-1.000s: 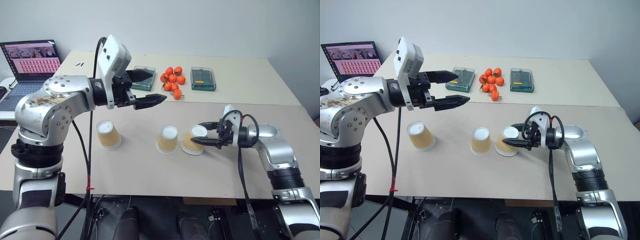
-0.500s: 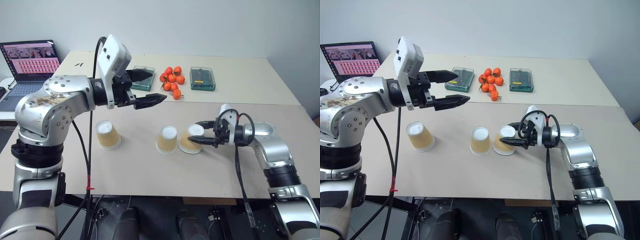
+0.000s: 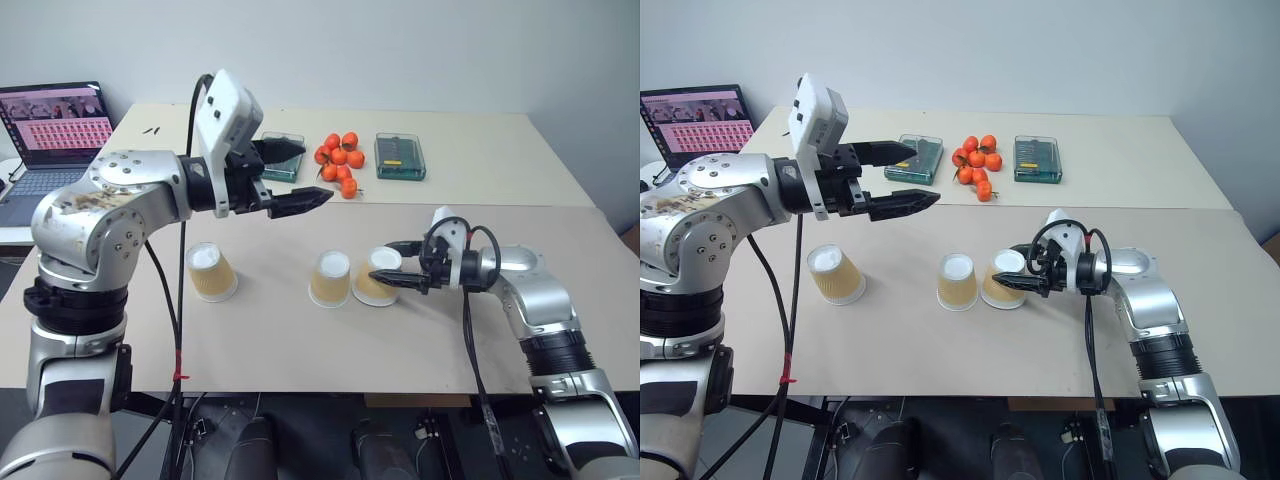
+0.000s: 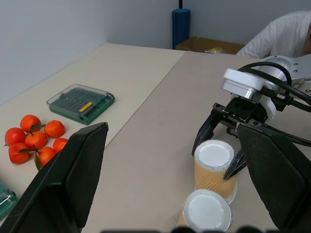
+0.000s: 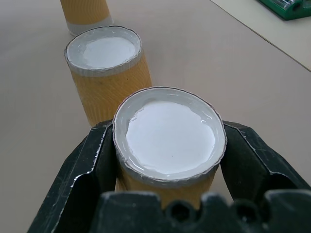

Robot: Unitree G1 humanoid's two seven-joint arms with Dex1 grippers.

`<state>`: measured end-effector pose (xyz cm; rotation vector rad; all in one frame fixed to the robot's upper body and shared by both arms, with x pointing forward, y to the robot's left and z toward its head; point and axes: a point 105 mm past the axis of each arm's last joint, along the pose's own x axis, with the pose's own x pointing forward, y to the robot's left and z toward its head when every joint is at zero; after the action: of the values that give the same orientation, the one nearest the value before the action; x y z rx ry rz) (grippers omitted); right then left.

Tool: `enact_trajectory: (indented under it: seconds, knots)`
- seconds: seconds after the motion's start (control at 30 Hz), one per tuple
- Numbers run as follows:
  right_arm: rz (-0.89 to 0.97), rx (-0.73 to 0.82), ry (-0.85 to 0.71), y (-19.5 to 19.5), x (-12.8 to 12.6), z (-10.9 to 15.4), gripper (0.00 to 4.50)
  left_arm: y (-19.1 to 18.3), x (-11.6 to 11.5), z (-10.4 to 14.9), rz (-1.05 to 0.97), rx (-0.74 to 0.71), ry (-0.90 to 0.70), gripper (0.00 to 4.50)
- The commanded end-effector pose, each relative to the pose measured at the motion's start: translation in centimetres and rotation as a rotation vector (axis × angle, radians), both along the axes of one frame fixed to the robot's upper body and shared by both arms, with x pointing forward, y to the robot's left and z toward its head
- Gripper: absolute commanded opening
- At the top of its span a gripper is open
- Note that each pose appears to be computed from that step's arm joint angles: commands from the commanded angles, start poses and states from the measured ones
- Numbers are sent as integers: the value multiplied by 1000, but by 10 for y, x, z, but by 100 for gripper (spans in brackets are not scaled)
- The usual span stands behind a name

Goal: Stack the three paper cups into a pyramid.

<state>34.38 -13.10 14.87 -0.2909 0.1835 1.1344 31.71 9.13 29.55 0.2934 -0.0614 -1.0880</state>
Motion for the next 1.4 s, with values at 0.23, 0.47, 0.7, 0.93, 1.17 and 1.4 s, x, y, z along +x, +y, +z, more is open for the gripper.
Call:
enact_trajectory:
  seconds: [0.23, 0.47, 0.7, 0.93, 1.17, 1.4]
  knots:
    - [66, -7, 98, 12, -18, -7, 446, -2, -4, 15, -5, -2, -72, 450]
    - [88, 15, 66, 13, -23, 14, 446, -2, -3, 15, -5, -3, -72, 450]
    - [80, 48, -25, 9, -21, 50, 446, -3, -2, 15, -10, -4, -73, 450]
    - [-3, 40, -190, -15, -13, 100, 446, -3, -1, 16, -15, -4, -75, 450]
    - [6, 31, -283, -43, -31, 149, 446, 22, 2, 30, 52, -57, -72, 450]
    - [264, 20, -235, -36, -68, 161, 446, 101, 20, 28, 401, -61, -114, 450]
